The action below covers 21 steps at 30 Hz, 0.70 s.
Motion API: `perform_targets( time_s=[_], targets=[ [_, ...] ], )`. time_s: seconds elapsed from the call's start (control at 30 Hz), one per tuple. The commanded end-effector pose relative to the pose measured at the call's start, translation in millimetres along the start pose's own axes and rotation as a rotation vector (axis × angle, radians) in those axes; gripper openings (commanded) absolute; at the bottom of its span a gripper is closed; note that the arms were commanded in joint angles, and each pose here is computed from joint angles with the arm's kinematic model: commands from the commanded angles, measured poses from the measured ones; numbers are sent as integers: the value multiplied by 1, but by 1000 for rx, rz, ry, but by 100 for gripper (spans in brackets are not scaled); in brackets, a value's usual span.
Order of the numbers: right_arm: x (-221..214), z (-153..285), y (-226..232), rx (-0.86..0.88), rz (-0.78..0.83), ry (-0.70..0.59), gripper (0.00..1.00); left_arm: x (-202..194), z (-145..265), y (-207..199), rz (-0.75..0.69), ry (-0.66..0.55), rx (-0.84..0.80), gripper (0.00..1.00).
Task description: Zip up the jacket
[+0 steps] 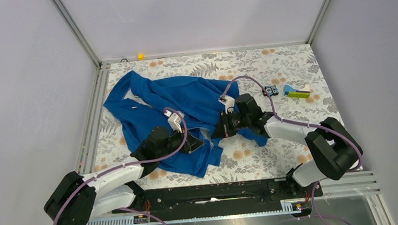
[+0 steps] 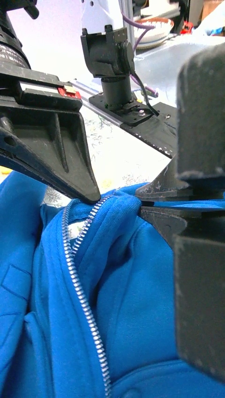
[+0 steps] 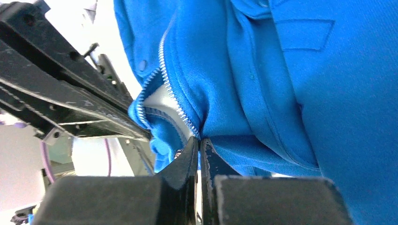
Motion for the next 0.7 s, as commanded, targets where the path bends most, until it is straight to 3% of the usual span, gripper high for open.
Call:
perform_targets(
  time_s=[0.0, 0.2, 0.33, 0.43, 0.53, 0.67],
  targets=[
    [27, 11, 35, 204, 31, -90, 0, 28, 0, -21, -119, -102, -29, 0],
    [30, 33, 60, 349, 256, -244, 0, 38, 8, -33, -149, -168, -72, 0],
    [38, 60, 100, 566, 417, -324, 0, 42, 19, -31, -130, -249, -83, 0],
    [44, 52, 98, 580, 369, -278, 0, 40, 17, -27, -113, -257, -86, 0],
    [54, 43, 92, 560, 271, -276, 0, 34, 5, -36, -124, -167, -126, 0],
    [65, 25, 66, 363, 177, -283, 0, 29, -1, -51, -140, -121, -186, 0]
  ],
)
Point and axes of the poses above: each gripper's point midway between its finger pads, its own z axis back along the fingers, its own y axis along the line the jaws close on, x = y × z, the point moved 3 cm from there along z, back along the fingers, and after that the axes turned 11 degrees about z, right-handed, at the moved point
